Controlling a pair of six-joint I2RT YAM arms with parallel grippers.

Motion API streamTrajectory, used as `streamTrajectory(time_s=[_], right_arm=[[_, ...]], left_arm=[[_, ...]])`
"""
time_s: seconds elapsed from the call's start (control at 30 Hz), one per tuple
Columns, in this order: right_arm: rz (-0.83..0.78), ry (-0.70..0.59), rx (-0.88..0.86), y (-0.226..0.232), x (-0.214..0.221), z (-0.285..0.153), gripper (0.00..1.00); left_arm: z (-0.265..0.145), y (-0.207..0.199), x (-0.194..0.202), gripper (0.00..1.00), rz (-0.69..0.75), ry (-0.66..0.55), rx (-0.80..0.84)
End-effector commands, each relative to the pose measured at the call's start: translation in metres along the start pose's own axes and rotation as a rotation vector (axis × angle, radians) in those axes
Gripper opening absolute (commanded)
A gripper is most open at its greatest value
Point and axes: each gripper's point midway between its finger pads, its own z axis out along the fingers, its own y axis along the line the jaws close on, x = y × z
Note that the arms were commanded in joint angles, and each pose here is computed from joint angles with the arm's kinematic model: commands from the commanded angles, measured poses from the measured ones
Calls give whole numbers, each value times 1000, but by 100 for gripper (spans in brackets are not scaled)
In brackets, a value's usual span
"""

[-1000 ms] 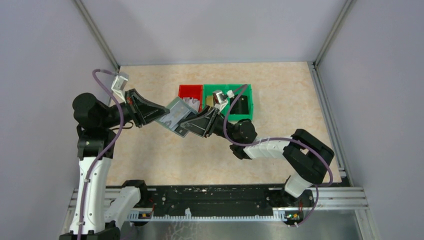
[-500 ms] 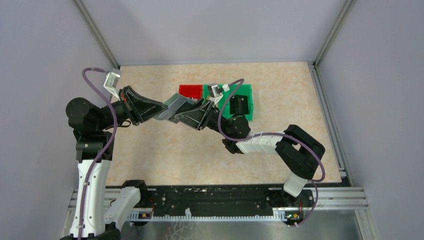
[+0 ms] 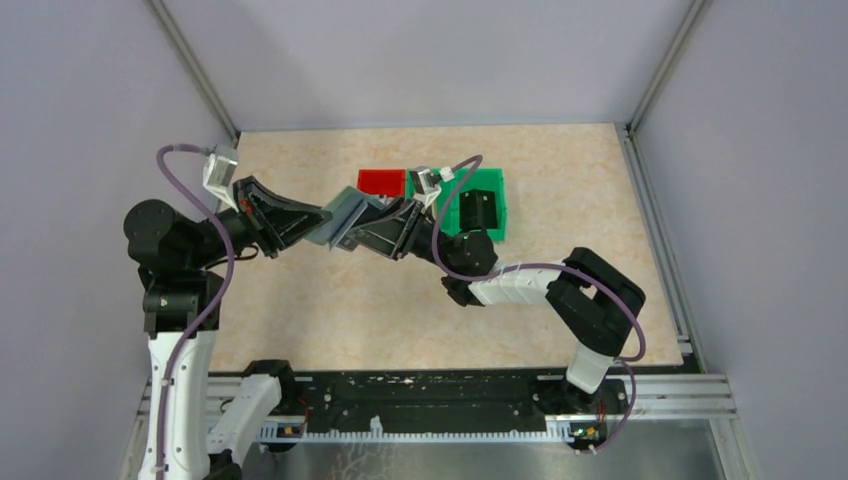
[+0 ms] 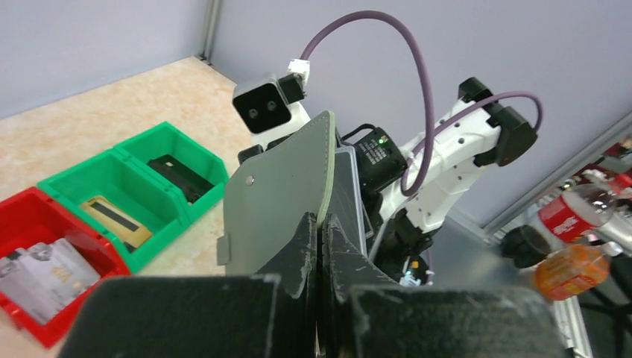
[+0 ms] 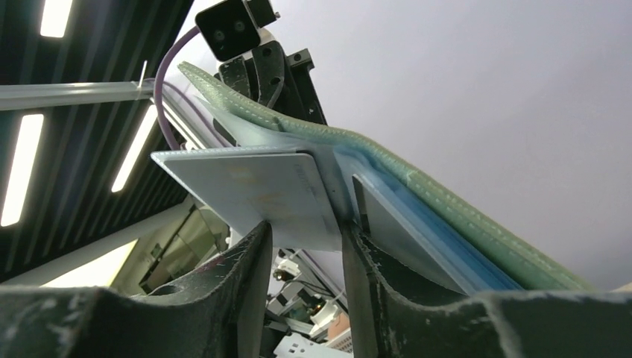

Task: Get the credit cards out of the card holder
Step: Remove the credit card from the card holder.

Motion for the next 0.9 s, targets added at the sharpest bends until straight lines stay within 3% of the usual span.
streamTrajectory(time_s=[0.0, 0.2, 0.33, 0.77, 0.83, 0.87], right_arm=[[-73, -56, -231, 70, -14, -1, 41], [-55, -44, -195, 57, -8, -8, 49], [-58, -41, -198, 59, -7, -8, 64], [-87, -62, -246, 78, -16, 0, 77], [-95, -53, -240, 80, -15, 3, 83], [-103, -44, -226, 79, -14, 5, 93]], left_arm=[[-3, -1, -5, 0, 119, -9, -33], [-3, -14, -18, 0, 135, -24, 0], [-3, -25, -23, 0, 118, -30, 34], [-5, -25, -2, 0, 99, 10, 81], [-6, -24, 4, 0, 95, 23, 93], [-6, -25, 6, 0, 98, 31, 104]])
